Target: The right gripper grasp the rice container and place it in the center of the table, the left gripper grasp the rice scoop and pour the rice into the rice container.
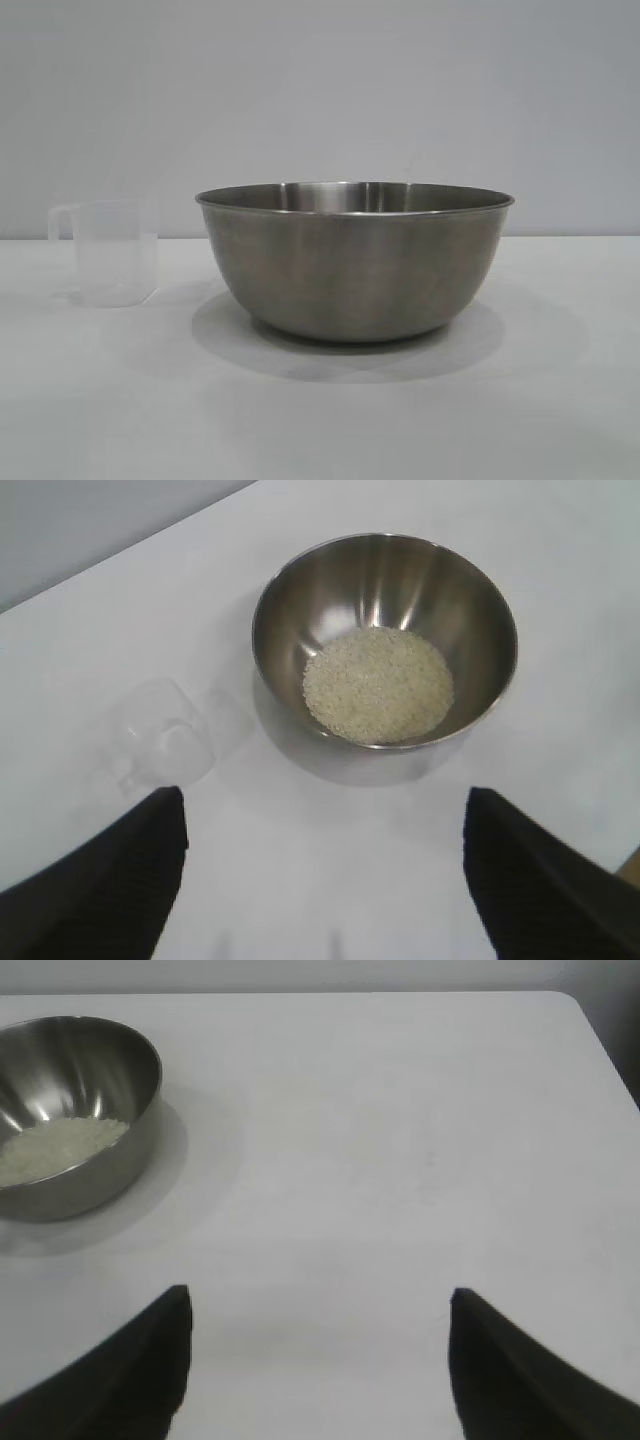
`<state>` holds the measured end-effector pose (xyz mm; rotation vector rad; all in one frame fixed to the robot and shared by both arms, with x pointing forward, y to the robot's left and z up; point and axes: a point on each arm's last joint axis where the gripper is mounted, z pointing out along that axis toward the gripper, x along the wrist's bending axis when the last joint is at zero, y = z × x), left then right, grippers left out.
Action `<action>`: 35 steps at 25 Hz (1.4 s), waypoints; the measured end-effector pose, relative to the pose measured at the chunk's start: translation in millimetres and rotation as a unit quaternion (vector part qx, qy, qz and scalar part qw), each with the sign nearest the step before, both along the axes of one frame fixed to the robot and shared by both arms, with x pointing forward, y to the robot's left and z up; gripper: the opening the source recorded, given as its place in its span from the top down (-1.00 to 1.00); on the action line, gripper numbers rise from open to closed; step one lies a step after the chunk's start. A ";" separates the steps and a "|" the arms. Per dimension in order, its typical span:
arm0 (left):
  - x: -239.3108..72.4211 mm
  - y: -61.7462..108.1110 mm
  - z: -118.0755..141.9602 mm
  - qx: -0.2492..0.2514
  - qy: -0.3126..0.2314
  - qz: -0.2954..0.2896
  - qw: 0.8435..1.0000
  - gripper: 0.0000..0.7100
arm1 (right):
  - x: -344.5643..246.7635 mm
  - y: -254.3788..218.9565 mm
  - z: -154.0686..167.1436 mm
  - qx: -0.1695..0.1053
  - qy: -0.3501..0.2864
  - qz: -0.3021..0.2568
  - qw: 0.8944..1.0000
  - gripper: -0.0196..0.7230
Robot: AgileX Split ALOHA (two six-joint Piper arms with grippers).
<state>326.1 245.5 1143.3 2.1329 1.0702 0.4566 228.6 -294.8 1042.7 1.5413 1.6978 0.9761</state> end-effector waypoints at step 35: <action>-68.4 50.7 -100.9 0.019 -0.044 0.080 0.996 -0.43 | 0.0 0.0 0.0 -0.001 0.000 0.000 1.000 -0.28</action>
